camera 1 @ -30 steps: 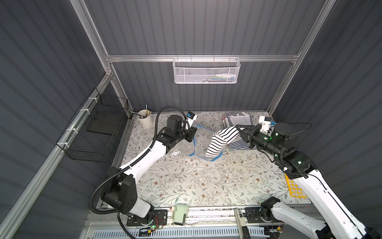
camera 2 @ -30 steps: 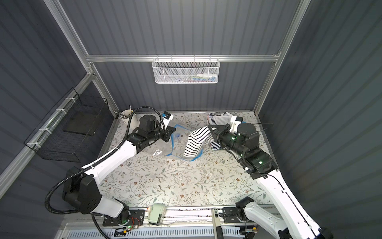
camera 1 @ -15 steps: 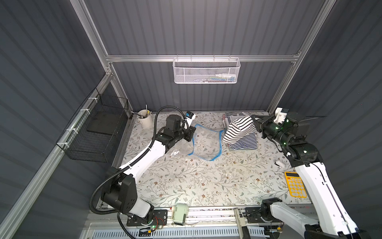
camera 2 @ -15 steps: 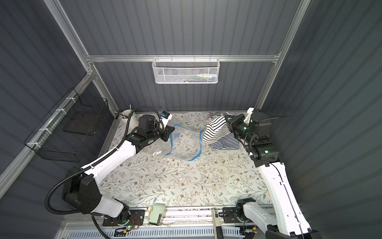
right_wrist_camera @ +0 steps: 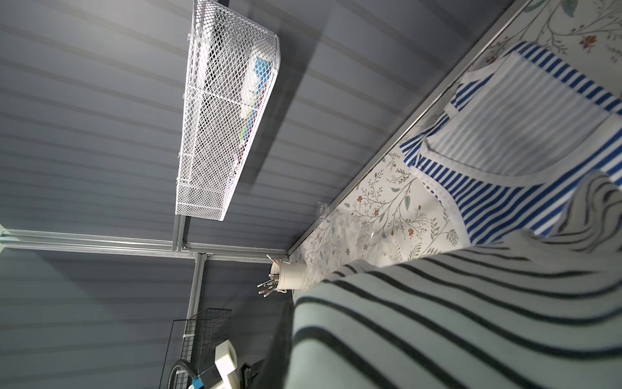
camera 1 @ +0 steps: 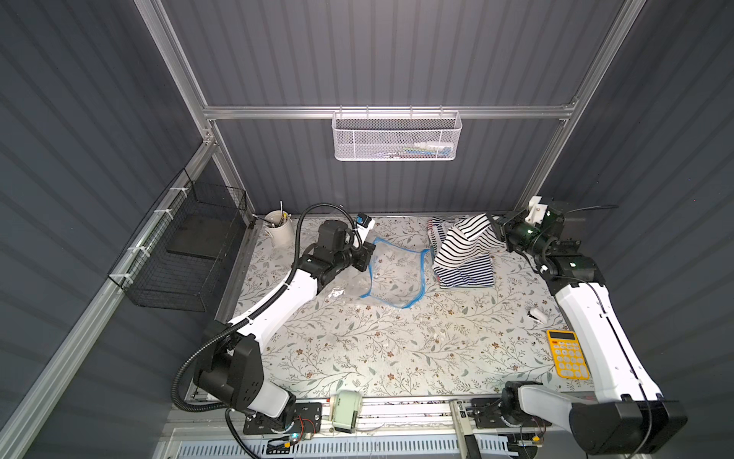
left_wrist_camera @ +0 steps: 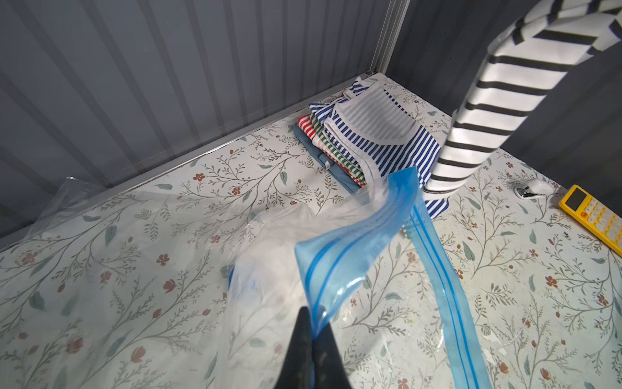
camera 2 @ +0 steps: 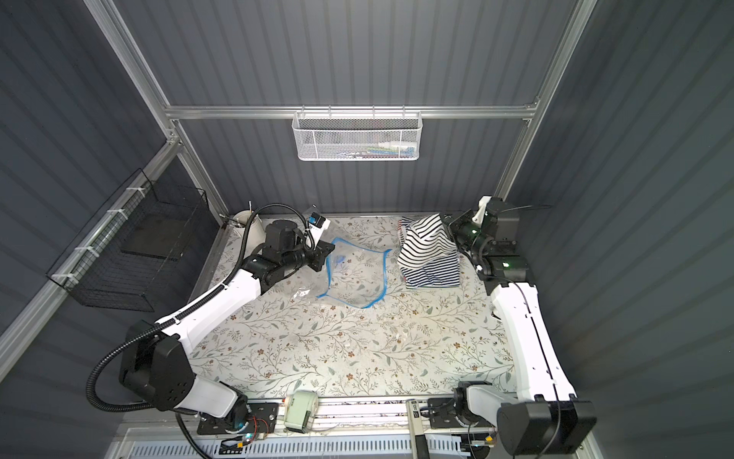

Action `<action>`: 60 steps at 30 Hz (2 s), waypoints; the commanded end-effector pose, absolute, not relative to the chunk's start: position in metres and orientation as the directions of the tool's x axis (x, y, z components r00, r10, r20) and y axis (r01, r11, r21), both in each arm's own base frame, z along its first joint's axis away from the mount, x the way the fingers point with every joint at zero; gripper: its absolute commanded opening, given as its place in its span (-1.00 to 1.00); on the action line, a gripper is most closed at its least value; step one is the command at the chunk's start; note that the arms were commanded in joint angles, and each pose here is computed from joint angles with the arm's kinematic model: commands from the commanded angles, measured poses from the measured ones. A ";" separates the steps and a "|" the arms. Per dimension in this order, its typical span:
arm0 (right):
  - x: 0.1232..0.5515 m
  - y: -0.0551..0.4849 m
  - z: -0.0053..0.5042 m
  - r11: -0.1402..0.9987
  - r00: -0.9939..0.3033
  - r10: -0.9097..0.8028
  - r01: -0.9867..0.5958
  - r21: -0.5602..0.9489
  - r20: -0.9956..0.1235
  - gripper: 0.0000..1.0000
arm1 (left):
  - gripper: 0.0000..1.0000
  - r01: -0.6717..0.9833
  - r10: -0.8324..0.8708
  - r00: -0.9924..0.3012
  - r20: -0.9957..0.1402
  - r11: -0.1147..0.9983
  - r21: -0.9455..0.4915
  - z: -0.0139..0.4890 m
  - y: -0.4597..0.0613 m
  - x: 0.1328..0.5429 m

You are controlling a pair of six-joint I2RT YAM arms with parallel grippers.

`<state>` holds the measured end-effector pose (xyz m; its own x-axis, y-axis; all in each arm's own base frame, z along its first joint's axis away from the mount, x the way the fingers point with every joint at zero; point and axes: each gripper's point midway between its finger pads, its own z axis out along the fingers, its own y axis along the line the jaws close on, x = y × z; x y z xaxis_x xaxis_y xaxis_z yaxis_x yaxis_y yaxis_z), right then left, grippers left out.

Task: Take the tank top out of the vacuum bag
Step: Place the tank top on the tank top.

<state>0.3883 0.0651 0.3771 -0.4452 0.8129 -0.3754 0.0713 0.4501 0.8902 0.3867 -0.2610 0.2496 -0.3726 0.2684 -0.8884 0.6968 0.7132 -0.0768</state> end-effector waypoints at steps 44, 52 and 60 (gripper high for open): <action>0.564 0.036 0.398 0.594 -0.135 0.781 -0.138 0.792 -0.609 -1.00 | -1.00 0.705 0.312 -0.366 -0.877 0.708 -0.043 0.247 -0.259 0.391; 0.578 0.045 0.374 0.584 -0.149 0.784 -0.154 0.797 -0.603 -1.00 | -1.00 0.706 0.319 -0.377 -0.870 0.707 -0.047 0.241 -0.261 0.393; 0.586 0.051 0.342 0.564 -0.188 0.791 -0.143 0.813 -0.582 -1.00 | -1.00 0.708 0.321 -0.384 -0.866 0.704 -0.053 0.238 -0.262 0.393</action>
<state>0.5899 0.0462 0.3258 -0.2128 0.7886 -0.5769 -0.0817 0.5740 0.8148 0.3901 -0.2609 0.2331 -0.3910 0.3111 -0.8662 0.6993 0.7124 -0.0598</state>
